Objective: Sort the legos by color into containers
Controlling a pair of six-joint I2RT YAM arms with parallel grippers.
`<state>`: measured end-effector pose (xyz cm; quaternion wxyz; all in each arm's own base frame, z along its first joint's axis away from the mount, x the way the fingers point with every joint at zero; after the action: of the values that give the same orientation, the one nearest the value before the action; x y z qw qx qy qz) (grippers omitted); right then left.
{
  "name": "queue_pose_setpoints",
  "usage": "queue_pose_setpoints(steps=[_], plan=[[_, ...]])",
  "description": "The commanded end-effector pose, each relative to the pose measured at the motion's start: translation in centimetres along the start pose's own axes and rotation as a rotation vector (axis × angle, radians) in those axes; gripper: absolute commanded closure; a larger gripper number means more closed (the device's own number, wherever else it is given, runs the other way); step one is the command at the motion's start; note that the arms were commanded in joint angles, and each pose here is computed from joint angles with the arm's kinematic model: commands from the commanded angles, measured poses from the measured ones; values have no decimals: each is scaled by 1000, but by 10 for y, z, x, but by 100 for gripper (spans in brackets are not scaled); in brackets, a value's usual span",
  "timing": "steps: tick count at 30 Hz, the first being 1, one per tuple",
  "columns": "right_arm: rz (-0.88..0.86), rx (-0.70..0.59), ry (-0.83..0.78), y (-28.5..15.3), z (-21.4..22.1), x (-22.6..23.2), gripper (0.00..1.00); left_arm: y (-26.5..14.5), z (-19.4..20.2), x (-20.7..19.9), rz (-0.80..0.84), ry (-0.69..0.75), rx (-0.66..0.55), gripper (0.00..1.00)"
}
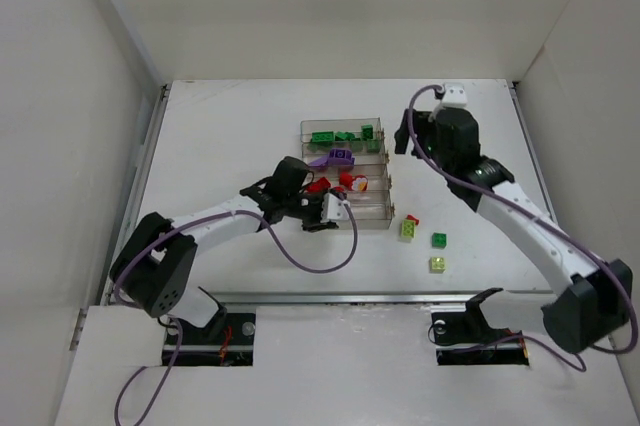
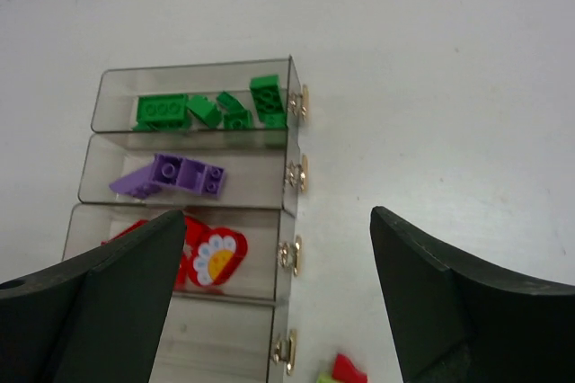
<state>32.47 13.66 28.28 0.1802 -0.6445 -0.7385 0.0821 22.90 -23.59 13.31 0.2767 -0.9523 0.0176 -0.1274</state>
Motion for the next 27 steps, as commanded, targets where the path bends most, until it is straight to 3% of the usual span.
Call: queue_pose_setpoints(steps=[1,6,13,17,19,23,27], plan=[[61,7,47,-22,24,-16,11,2,-19,19,-30,65,-74,85],[43,-50,115,-62,35,-28,10,2,-23,29,-48,51,-49,72],[64,40,116,-71,67,-38,7,0,-23,26,-61,16,-50,70],[162,120,114,-70,74,-45,0,0,-17,26,-78,38,-32,36],[195,151,99,-71,78,-49,0,0,-19,31,-111,47,-34,25],[181,175,146,-72,82,-45,0,-7,-31,48,-221,13,-35,21],[172,280,191,-71,107,-43,2,-22,-52,65,-345,-31,-60,21]])
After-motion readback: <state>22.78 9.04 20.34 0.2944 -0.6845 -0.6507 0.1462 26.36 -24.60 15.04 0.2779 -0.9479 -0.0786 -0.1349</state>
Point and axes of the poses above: each gripper's point midway between its finger pads, its own y axis out along the fingers, its own x axis along the line the jaws close on, z = x × y, the point moved 7 cm from there along -y, back along the fingers, and after that the axes turned 1 degree about -y, right-handed, at the moved point
